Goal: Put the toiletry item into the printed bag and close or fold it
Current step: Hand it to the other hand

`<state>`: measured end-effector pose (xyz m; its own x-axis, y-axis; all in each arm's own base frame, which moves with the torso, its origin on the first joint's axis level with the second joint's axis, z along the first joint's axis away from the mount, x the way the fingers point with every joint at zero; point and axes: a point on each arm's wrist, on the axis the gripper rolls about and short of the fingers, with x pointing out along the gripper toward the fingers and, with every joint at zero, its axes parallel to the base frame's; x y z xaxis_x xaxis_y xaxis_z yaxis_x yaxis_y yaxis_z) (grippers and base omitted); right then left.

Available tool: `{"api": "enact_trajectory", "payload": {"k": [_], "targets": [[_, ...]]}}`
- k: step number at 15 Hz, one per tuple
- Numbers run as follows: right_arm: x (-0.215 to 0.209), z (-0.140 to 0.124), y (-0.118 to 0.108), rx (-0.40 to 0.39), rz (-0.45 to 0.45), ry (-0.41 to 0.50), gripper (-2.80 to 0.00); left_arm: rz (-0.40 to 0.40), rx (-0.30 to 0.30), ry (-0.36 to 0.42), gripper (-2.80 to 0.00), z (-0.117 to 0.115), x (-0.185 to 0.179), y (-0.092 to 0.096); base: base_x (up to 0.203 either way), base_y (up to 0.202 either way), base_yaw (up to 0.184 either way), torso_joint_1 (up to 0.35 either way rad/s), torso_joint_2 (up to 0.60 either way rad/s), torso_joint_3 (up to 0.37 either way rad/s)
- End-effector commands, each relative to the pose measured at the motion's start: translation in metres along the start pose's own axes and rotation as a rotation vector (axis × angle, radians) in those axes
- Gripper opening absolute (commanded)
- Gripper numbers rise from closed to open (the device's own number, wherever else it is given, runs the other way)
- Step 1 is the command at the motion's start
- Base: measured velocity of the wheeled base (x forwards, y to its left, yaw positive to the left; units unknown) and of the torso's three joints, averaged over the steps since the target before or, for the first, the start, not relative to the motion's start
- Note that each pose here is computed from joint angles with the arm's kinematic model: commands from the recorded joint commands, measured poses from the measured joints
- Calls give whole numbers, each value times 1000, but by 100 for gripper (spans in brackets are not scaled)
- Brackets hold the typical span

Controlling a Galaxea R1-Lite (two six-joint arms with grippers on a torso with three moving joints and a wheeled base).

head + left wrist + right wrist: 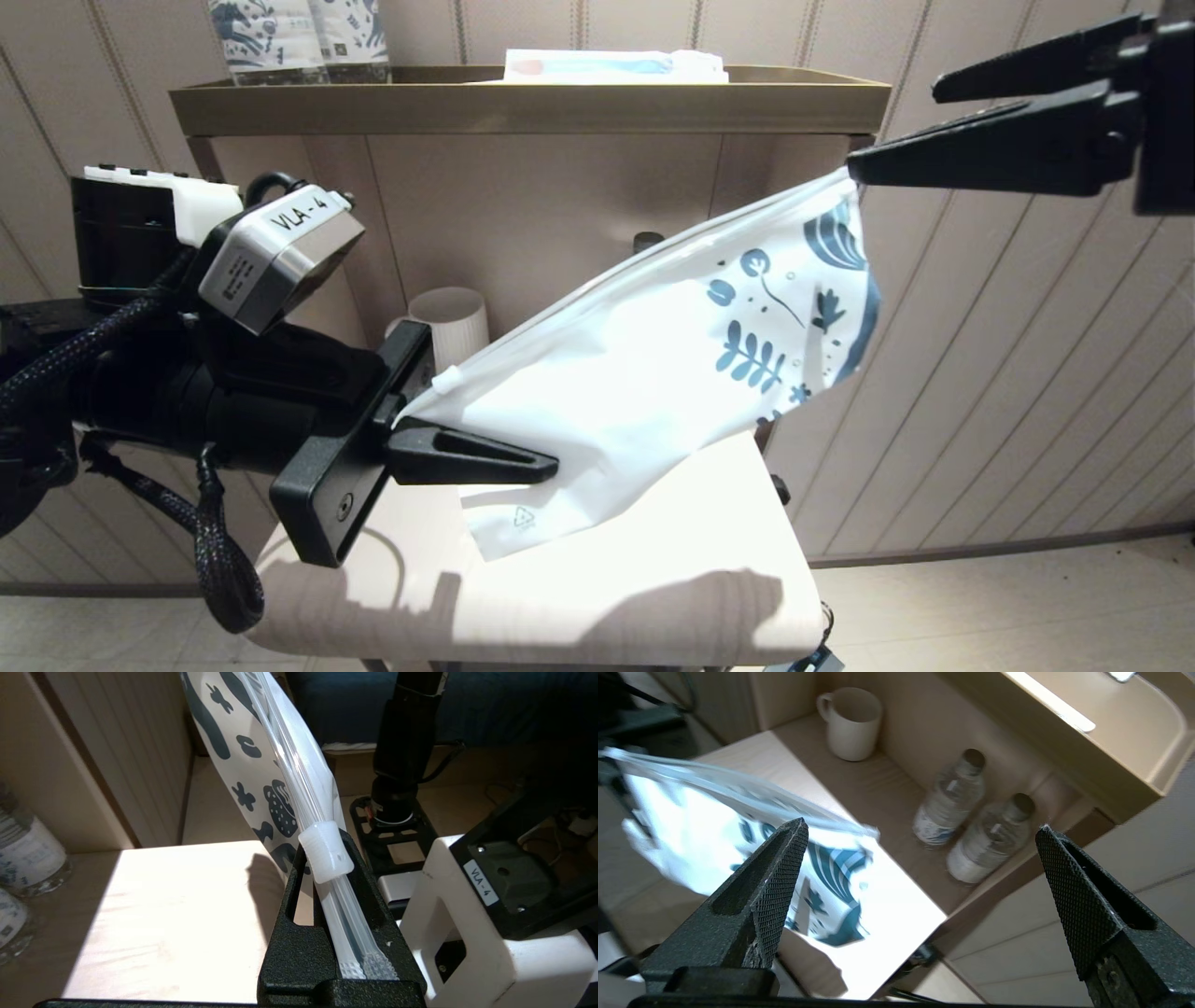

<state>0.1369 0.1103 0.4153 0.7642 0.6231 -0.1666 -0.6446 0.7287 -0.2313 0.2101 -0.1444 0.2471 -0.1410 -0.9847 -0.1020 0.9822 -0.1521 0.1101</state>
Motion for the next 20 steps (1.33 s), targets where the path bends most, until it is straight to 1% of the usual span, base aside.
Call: {"api": "enact_trajectory", "payload": {"k": [1, 3, 5, 6, 8, 11, 12, 13, 15, 16, 17, 18, 20], "targets": [[-11, 8, 9, 14, 73, 14, 0, -40, -28, 6, -280, 1, 7, -6, 0, 0, 0, 0, 0, 0], [-2, 9, 15, 28, 118, 69, 0, -65, -80, 25, -280, 1, 10, -6, 0, 0, 0, 0, 0, 0], [6, 8, 22, 23, 190, 94, 0, -99, -142, 43, -280, 1, 12, -8, 0, 0, 0, 0, 0, 0], [9, 6, 25, 21, 236, 108, 0, -117, -158, 49, -280, 3, 15, -9, 0, 0, 0, 0, 0, 0], [15, 1, 31, 25, 364, 147, 0, -141, -180, 57, -280, 1, 21, -8, 0, 0, 0, 0, 0, 0], [35, -7, 38, 21, 552, 179, 0, -165, -214, 77, -280, -12, 32, 0, 0, 0, 0, 0, 0, 0], [42, -10, 37, 23, 583, 187, 0, -170, -222, 84, -280, -18, 37, 6, 0, 0, 0, 0, 0, 0], [47, -14, 32, 29, 587, 193, 0, -171, -230, 92, -280, -24, 41, 12, 0, 0, 0, 0, 0, 0], [64, -21, 26, 10, 648, 192, 0, -164, -227, 114, -280, -38, 51, 25, 0, 0, 0, 0, 0, 0], [75, -25, 26, -2, 664, 201, 0, -153, -221, 131, -280, -46, 56, 33, 0, 0, 0, 0, 0, 0], [87, -30, 27, -15, 675, 215, 0, -137, -194, 145, -280, -51, 59, 39, 0, 0, 0, 0, 0, 0], [100, -36, 28, -40, 689, 229, 0, -130, -163, 153, -280, -53, 61, 41, 0, 0, 0, 0, 0, 0], [111, -41, 32, -74, 721, 233, 0, -128, -138, 153, -280, -54, 60, 41, 0, 0, 0, 0, 0, 0]]}}
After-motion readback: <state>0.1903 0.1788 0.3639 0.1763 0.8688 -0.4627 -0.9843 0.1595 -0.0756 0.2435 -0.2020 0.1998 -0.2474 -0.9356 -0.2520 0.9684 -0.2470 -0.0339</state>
